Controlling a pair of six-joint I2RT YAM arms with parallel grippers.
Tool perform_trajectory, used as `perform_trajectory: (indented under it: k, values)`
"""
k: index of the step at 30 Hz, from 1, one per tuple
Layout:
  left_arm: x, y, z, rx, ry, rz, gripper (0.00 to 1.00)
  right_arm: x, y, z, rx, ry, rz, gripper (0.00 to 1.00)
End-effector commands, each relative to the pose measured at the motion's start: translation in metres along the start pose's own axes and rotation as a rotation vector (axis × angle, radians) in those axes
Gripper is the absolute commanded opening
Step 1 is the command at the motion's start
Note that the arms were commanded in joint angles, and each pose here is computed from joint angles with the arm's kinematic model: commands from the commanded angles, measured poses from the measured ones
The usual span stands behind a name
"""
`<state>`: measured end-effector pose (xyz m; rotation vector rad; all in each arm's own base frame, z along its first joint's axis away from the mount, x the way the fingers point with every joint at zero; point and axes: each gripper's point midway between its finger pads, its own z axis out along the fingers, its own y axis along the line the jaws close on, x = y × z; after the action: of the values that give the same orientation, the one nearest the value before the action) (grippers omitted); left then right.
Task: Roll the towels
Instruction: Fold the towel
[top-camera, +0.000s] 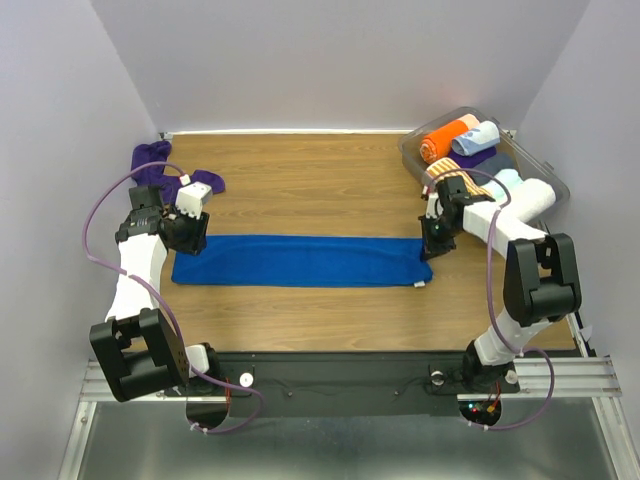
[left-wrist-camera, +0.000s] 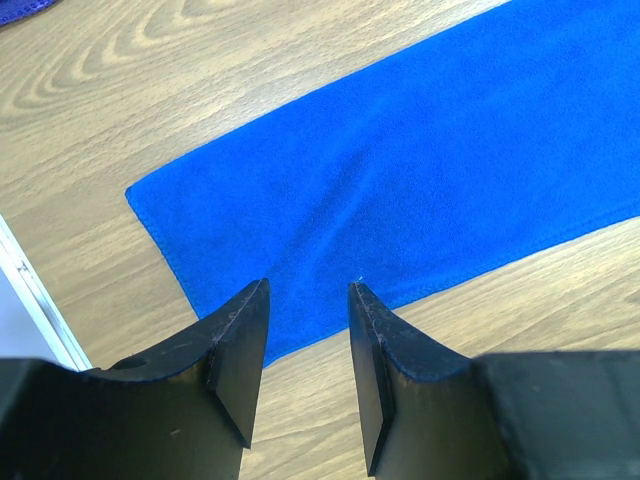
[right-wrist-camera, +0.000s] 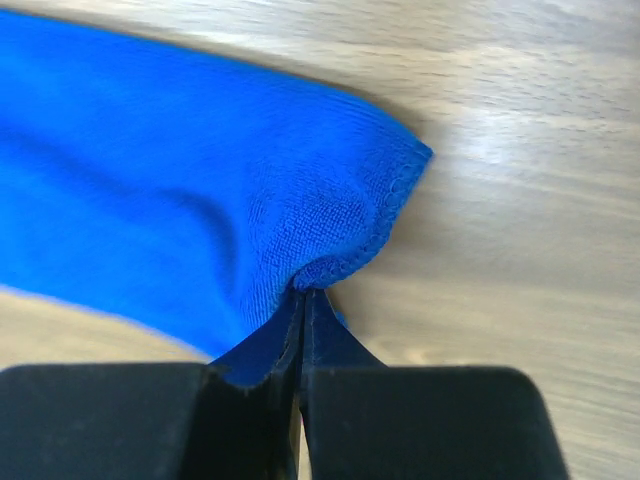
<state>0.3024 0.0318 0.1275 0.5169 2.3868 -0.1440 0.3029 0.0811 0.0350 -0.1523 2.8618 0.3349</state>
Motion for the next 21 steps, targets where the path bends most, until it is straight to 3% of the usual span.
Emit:
perform_trajectory:
  k: [1, 8, 21]
  values:
    - [-0.018, 0.005, -0.006, -0.015, -0.053, 0.010, 0.49, -0.034, 0.032, -0.040, -0.116, -0.116, -0.042, 0.00]
    - [-0.021, 0.007, -0.005, -0.016, -0.056, 0.007, 0.49, -0.034, 0.051, -0.045, -0.193, -0.102, -0.056, 0.00]
    - [-0.023, 0.008, -0.002, -0.007, -0.052, -0.016, 0.49, -0.036, 0.140, -0.045, -0.428, -0.042, -0.150, 0.01]
